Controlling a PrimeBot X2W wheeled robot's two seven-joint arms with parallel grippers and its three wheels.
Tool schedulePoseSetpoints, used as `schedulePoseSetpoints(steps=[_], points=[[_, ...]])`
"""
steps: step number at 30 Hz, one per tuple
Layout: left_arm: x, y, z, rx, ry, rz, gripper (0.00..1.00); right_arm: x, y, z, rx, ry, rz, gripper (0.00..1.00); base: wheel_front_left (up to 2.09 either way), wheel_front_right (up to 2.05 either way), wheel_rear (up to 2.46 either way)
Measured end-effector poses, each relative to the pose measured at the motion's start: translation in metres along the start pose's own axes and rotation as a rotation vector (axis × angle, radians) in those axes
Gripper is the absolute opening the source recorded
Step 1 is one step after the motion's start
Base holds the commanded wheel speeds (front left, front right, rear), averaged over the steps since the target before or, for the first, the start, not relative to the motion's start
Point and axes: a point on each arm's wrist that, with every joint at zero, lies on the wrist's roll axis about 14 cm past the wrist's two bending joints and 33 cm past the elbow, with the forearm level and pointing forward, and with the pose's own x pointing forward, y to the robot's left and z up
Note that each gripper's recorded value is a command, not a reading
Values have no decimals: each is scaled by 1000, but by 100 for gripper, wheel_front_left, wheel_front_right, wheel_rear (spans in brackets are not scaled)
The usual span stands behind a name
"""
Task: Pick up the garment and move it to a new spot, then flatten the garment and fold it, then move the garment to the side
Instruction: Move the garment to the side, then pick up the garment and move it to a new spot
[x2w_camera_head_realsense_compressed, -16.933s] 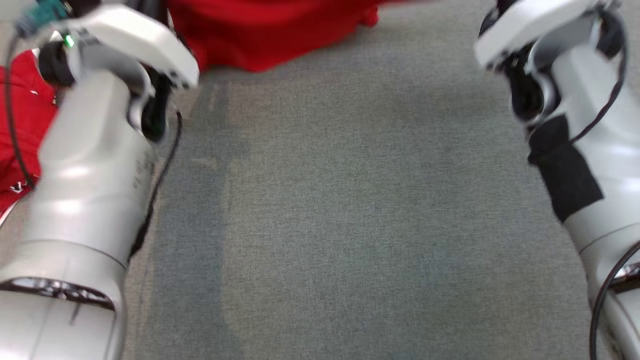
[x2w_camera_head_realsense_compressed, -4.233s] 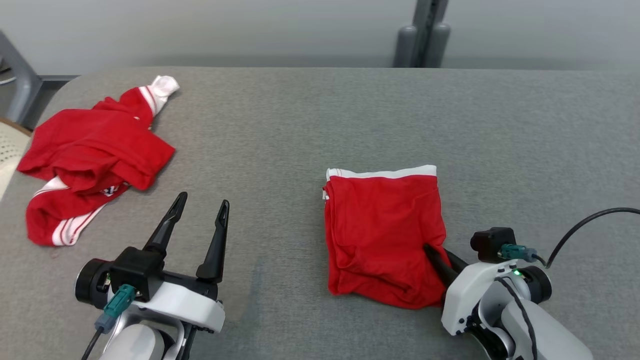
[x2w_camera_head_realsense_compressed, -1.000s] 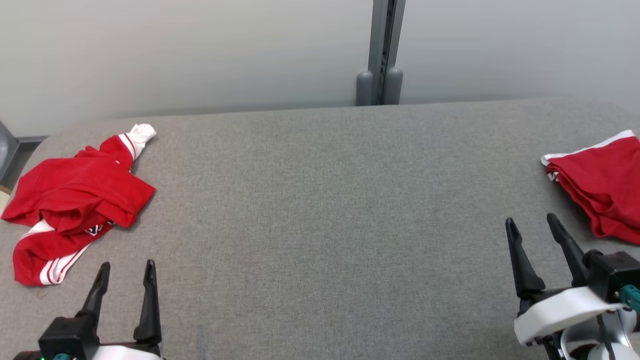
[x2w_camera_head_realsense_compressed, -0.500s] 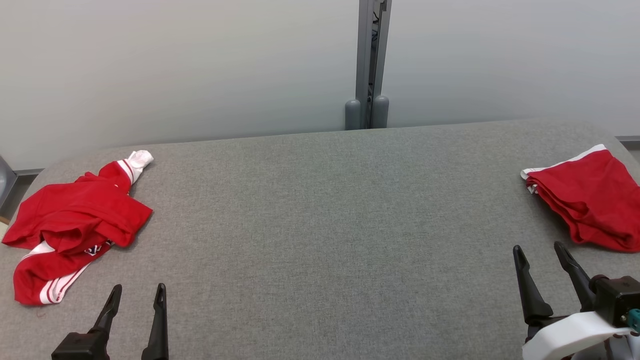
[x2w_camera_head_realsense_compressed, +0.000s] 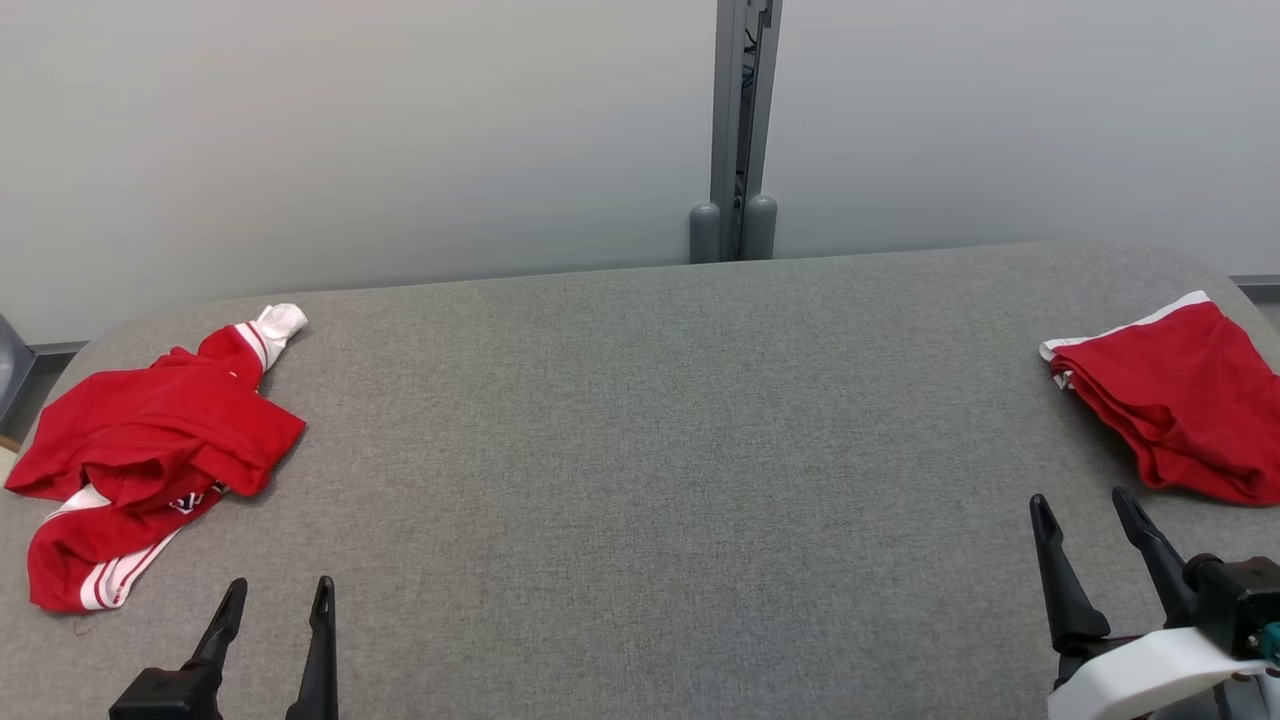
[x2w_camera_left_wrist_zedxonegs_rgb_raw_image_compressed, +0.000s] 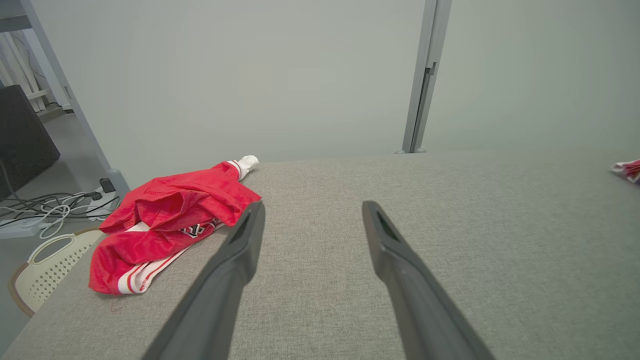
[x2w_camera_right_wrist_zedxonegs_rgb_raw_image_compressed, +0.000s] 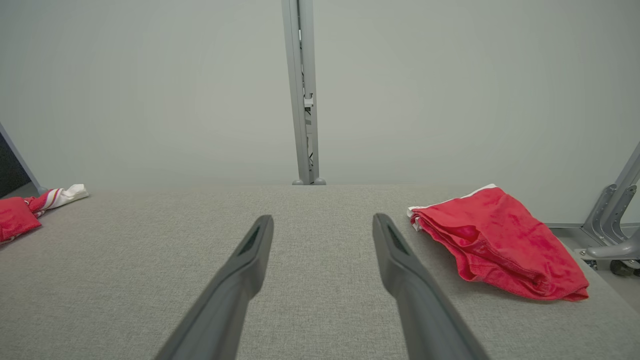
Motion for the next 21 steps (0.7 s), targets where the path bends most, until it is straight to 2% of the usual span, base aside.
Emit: schedulePoseSetpoints(steps=[11, 21], points=[[-1, 5, -1, -1, 4, 16, 100, 4, 3, -2, 14, 6, 12, 100, 0, 0, 0], [-18, 35, 8, -21, -32, 114, 100, 21, 48, -1, 26, 6, 151, 100, 0, 0, 0]])
